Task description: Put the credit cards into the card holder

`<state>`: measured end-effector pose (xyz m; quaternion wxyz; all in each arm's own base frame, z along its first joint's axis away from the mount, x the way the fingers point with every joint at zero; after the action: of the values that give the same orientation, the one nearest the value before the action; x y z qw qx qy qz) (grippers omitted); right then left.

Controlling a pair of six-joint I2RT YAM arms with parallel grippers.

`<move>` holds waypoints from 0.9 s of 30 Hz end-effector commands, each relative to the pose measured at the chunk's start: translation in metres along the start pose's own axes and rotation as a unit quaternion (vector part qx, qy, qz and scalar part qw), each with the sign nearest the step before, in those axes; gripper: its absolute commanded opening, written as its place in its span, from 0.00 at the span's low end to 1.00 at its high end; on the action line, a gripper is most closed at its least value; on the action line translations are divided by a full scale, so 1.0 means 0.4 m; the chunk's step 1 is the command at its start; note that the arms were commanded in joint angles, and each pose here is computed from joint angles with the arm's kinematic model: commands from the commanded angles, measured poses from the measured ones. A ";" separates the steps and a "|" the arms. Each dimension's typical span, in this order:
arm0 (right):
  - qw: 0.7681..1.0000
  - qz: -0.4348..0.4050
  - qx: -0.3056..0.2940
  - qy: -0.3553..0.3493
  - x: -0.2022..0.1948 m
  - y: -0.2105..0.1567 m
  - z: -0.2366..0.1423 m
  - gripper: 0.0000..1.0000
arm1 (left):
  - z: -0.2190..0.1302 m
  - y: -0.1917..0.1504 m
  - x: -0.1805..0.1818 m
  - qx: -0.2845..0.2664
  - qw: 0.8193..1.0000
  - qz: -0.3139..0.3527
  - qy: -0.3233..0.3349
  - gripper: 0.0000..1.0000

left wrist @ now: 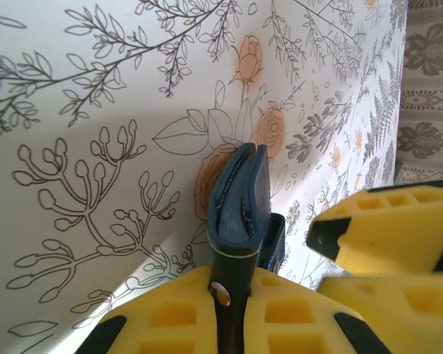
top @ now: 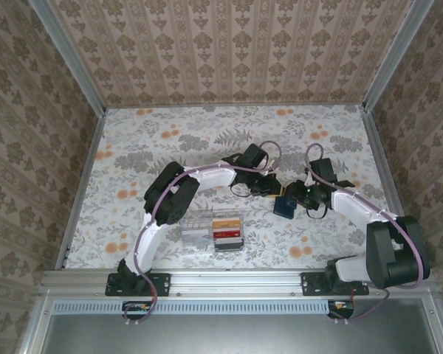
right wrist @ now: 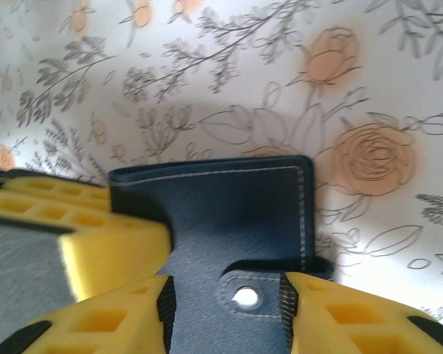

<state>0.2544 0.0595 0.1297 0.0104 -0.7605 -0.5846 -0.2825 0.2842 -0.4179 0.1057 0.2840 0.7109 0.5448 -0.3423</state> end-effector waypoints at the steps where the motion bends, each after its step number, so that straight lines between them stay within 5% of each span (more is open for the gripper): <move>1: 0.999 -0.016 0.011 -0.034 0.001 -0.023 0.003 0.46 | -0.043 0.010 -0.044 -0.017 0.999 0.004 -0.028 0.07; 15: 0.990 -0.015 0.052 -0.130 0.000 -0.034 0.070 0.47 | -0.052 0.006 -0.054 -0.009 0.999 0.004 -0.048 0.03; 27: 0.981 0.006 0.048 -0.186 -0.022 -0.026 0.062 0.21 | -0.101 -0.004 -0.040 -0.019 0.999 0.007 -0.045 0.00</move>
<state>0.2657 0.0812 0.1145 -0.0314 -0.7776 -0.6012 -0.1813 0.2869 -0.4051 0.1083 0.2993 0.6942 0.5561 -0.3454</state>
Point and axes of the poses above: each hand's point on the last joint's axis, 136 mm out from that joint toward the fingers, its own z axis out along the fingers, its own x axis along the line the jaws close on, y = z × x, the point moved 9 cm from there along -z, back along the fingers, and after that the axes turned 7 degrees about -z, right-handed, at the moved point
